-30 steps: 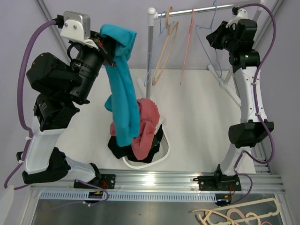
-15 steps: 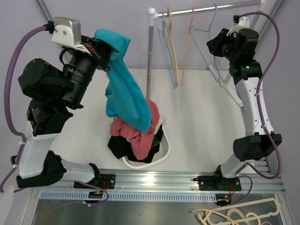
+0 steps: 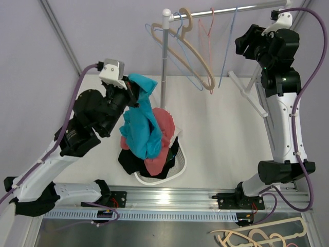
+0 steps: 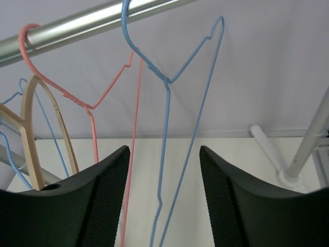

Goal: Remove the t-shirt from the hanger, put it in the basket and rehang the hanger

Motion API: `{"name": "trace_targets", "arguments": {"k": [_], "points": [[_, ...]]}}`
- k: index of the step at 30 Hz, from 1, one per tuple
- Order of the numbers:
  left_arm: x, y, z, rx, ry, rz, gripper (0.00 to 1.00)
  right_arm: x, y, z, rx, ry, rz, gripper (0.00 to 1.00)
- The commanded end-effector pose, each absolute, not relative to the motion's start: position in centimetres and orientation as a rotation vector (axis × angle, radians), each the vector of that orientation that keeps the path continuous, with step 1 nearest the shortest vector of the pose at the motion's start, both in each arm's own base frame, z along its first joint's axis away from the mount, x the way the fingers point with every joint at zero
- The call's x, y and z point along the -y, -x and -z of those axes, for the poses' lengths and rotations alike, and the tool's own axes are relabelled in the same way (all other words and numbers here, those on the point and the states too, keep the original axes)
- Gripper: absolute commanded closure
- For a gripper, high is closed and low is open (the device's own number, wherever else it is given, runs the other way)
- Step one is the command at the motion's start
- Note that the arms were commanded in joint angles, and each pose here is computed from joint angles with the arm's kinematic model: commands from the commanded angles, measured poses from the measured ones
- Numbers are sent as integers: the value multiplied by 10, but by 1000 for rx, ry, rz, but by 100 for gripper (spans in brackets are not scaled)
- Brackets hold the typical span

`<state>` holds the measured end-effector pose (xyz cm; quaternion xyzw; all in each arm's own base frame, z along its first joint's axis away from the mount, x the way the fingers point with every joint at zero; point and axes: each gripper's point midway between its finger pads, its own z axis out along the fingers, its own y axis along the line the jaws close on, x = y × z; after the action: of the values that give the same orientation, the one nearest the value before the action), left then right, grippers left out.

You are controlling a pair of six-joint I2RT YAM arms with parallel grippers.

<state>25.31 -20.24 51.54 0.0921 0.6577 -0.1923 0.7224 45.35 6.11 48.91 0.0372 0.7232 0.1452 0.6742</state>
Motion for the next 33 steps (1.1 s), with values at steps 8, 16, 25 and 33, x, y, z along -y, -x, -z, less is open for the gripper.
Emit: {"name": "trace_targets", "arguments": {"k": [8,16,25,33], "points": [[183,-257,-372,-1724,60,452,99,-46,-385,-550,-1467,-107,-284,33],[186,-276,-201,-2178,142,440,99,-48,-341,-565,-1415,-81,-317,31],[232,-210,-55,-2610,211,677,99,-52,-329,-544,-1458,-93,-358,30],[229,-194,-39,-2661,137,523,99,-65,-329,-536,-1482,-73,-417,29]]}}
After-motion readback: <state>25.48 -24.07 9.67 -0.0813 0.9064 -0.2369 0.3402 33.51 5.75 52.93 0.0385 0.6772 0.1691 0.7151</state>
